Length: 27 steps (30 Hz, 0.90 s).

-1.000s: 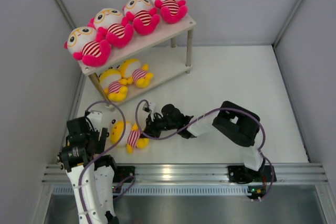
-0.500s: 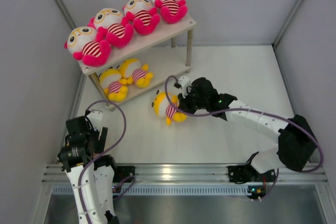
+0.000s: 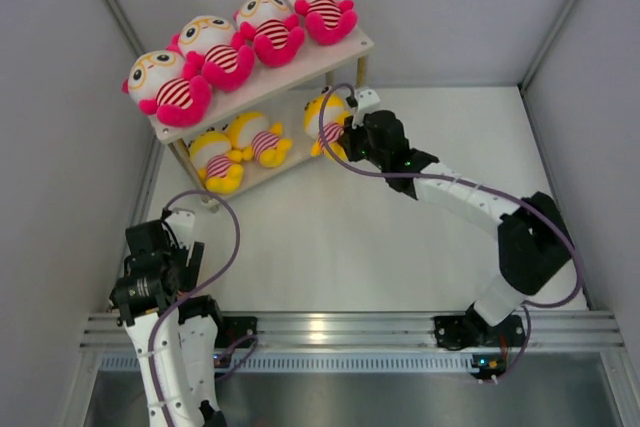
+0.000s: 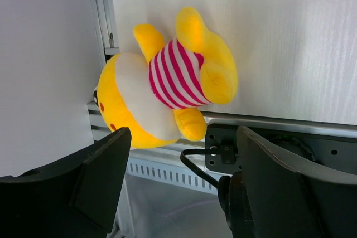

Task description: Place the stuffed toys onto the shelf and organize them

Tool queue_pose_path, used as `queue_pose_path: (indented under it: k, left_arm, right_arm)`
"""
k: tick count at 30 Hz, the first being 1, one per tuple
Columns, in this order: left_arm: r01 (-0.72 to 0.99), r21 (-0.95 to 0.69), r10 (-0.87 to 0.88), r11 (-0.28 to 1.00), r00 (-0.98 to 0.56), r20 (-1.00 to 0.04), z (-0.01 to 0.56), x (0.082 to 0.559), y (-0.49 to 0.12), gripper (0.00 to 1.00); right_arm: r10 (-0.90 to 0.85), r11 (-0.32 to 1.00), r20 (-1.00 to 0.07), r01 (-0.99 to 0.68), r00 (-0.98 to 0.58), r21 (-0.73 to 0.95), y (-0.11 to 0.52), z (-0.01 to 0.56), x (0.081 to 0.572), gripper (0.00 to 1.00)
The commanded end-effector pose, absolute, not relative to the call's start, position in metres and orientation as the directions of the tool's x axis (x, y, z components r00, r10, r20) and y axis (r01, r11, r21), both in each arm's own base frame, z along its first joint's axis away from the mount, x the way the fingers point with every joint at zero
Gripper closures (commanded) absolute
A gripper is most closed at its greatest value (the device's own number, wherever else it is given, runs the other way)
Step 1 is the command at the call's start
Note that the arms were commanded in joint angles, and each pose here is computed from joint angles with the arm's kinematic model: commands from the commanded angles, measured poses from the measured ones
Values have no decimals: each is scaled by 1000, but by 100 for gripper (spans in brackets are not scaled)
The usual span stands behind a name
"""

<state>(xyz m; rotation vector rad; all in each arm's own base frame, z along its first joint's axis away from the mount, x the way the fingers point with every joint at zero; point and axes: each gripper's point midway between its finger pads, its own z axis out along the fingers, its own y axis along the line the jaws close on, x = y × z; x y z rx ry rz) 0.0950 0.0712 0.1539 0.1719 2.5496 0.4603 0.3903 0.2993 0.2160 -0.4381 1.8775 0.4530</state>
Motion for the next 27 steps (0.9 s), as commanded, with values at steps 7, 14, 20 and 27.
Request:
queue_pose_path:
  k: [7,14,20,27]
  left_arm:
    - [0,393,199,920,-862,-466,154,103,84,18]
    - [-3,384,190,923,-865,-464,154,105,83,18]
    - [-36,400,154,916,-888,-433,148,102,90,18]
    - [-51,389,133,920,-893,-430,148,103,90,18]
  right_arm:
    - [76,819,-978,-547,-196,173,364,246,471,100]
    - [67,771,-970,-605,-234,199,374,225,490,100]
    - [39,720,-945,-646,-324,251,378,193,502,100]
    - [13,683,-937,-681,-349,263,384,176,496,70]
